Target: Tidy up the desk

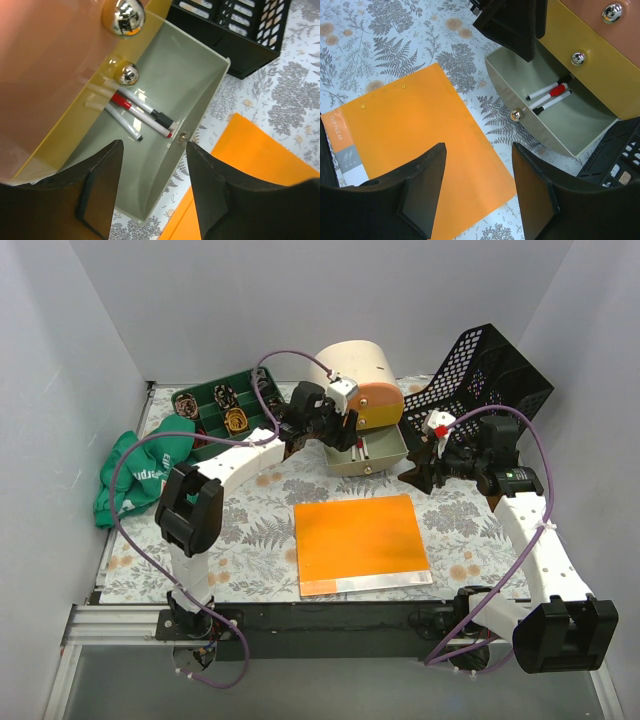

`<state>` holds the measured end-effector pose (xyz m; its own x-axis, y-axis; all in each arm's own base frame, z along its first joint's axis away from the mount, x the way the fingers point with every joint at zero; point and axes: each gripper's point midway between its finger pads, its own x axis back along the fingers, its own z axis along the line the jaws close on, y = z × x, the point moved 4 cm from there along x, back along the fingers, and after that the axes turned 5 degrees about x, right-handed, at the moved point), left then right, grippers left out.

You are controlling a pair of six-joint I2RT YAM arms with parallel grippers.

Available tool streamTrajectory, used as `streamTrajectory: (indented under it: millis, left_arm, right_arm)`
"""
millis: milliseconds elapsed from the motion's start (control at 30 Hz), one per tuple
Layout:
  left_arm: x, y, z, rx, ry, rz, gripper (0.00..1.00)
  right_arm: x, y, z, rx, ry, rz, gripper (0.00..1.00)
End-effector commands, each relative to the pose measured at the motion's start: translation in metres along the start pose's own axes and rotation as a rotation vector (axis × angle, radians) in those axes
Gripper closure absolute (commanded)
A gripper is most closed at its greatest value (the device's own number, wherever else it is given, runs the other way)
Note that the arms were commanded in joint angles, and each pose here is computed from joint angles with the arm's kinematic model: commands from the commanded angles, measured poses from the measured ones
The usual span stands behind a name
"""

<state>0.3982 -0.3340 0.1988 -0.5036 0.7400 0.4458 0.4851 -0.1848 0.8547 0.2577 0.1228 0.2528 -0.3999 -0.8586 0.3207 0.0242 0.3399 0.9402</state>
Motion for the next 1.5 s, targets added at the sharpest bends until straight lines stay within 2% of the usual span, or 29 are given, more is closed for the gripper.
streamTrajectory:
  millis: [0,67,100,133,167,200,233,267,300,333,367,400,467,500,567,600,700,767,867,933,1000,1100,1167,1233,1400,1467]
  left_arm:
    - [0.019,0.038,-0.001,-0.041,0.080,-0.121,0.47]
    - [0.034,0.034,-0.003,0.009,0.102,-0.168,0.45]
    - [0.063,0.059,-0.014,0.013,0.108,-0.274,0.36]
    - [0.075,0.062,-0.009,0.047,0.158,-0.326,0.31]
    - [0.082,0.042,-0.006,0.126,0.174,-0.315,0.25]
    - [0.113,0.053,-0.014,0.165,0.170,-0.388,0.17]
    - [0.127,0.047,-0.005,0.222,0.182,-0.402,0.14]
    - [0.133,0.016,-0.001,0.353,0.176,-0.365,0.13]
    - [0.144,0.005,0.002,0.421,0.166,-0.357,0.13]
    - [0.176,0.008,0.014,0.488,0.180,-0.419,0.13]
    - [0.186,-0.006,0.017,0.569,0.155,-0.405,0.13]
    - [0.191,-0.035,0.026,0.706,0.181,-0.377,0.13]
    - [0.226,-0.045,0.045,0.808,0.261,-0.477,0.13]
    - [0.230,-0.073,0.051,0.923,0.326,-0.437,0.14]
    - [0.251,-0.085,0.068,0.996,0.443,-0.489,0.13]
    - [0.255,-0.104,0.074,1.065,0.517,-0.448,0.10]
    - [0.268,-0.135,0.092,1.205,0.661,-0.410,0.09]
    - [0.276,-0.152,0.105,1.319,0.732,-0.425,0.07]
    - [0.286,-0.169,0.117,1.482,0.882,-0.457,0.13]
    - [0.293,-0.188,0.125,1.549,1.046,-0.442,0.25]
    - [0.294,-0.201,0.130,1.627,1.127,-0.415,0.39]
    - [0.293,-0.209,0.135,1.682,1.170,-0.402,0.46]
    - [0.294,-0.215,0.141,1.703,1.223,-0.394,0.63]
    - [0.297,-0.224,0.147,1.721,1.293,-0.364,0.71]
    - [0.306,-0.222,0.165,1.706,1.328,-0.411,0.71]
    - [0.303,-0.231,0.174,1.733,1.344,-0.380,0.71]
  right_arm:
    - [0.000,0.004,0.000,0.020,0.010,-0.030,0.36]
    - [0.000,0.003,0.000,0.017,0.014,-0.032,0.36]
    - [-0.001,0.004,0.002,0.013,0.024,-0.037,0.36]
    - [-0.001,0.003,0.001,0.007,0.027,-0.037,0.36]
    - [-0.002,0.003,0.002,0.005,0.035,-0.039,0.36]
    - [-0.002,0.003,0.003,0.002,0.043,-0.045,0.36]
    - [-0.002,0.003,0.004,-0.004,0.047,-0.046,0.36]
    - [-0.003,0.004,0.005,-0.004,0.056,-0.052,0.36]
    - [-0.002,0.004,0.005,-0.007,0.057,-0.054,0.36]
    - [-0.002,0.003,0.006,-0.011,0.060,-0.052,0.36]
    - [-0.003,0.004,0.006,-0.010,0.063,-0.056,0.36]
    - [-0.003,0.004,0.006,-0.013,0.063,-0.056,0.36]
    - [-0.003,0.003,0.007,-0.015,0.067,-0.058,0.36]
    - [-0.003,0.002,0.007,-0.020,0.068,-0.056,0.36]
    - [-0.004,0.002,0.007,-0.022,0.073,-0.057,0.36]
    - [-0.004,0.002,0.007,-0.025,0.073,-0.057,0.36]
    - [-0.005,0.001,0.007,-0.031,0.078,-0.058,0.36]
    - [-0.005,0.001,0.006,-0.032,0.080,-0.058,0.36]
    - [-0.006,0.000,0.006,-0.038,0.082,-0.056,0.36]
    - [-0.006,0.000,0.006,-0.037,0.082,-0.056,0.36]
    - [-0.006,0.000,0.006,-0.035,0.081,-0.057,0.37]
    - [-0.006,0.000,0.006,-0.038,0.078,-0.054,0.37]
    - [-0.006,0.000,0.005,-0.036,0.074,-0.052,0.37]
    - [-0.006,0.000,0.005,-0.036,0.074,-0.051,0.37]
    - [-0.006,-0.002,0.005,-0.040,0.073,-0.047,0.37]
    - [-0.006,-0.001,0.005,-0.036,0.070,-0.048,0.37]
